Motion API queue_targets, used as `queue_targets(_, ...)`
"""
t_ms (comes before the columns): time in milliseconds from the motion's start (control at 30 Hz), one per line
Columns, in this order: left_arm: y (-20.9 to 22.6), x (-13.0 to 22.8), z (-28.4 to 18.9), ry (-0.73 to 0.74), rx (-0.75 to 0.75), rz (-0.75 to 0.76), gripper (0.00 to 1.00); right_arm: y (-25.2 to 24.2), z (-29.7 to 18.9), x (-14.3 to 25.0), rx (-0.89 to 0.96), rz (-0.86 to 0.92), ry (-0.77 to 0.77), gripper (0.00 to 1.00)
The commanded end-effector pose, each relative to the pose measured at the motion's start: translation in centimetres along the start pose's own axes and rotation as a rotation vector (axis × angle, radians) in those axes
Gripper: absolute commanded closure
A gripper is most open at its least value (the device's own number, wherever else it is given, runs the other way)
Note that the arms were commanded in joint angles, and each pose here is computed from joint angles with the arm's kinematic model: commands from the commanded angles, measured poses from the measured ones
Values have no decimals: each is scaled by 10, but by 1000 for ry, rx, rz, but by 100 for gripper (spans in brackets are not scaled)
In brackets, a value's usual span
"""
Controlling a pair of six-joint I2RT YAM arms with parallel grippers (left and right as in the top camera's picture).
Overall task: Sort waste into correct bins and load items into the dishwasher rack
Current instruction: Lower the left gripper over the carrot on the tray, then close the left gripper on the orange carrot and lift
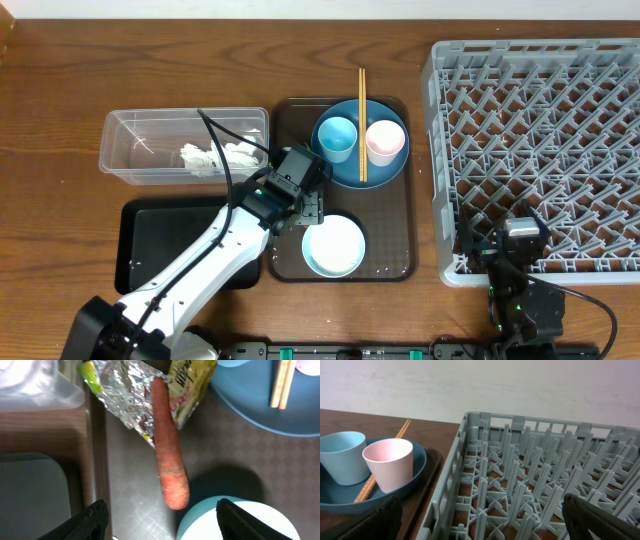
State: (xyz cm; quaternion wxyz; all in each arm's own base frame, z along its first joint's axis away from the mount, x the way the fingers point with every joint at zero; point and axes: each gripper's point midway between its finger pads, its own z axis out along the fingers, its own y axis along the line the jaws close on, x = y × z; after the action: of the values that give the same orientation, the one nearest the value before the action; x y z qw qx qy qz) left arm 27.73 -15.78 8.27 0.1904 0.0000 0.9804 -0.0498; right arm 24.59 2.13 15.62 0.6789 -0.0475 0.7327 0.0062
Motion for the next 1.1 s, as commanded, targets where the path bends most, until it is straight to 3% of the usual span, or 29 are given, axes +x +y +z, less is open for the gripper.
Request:
queue_targets(0,5,-10,-2,-37,-41,13,29,-3,0,1,12,-5,4,1)
queue_targets(1067,3,7,1,34,-18,6,29,-3,0,1,13,-5,4,1)
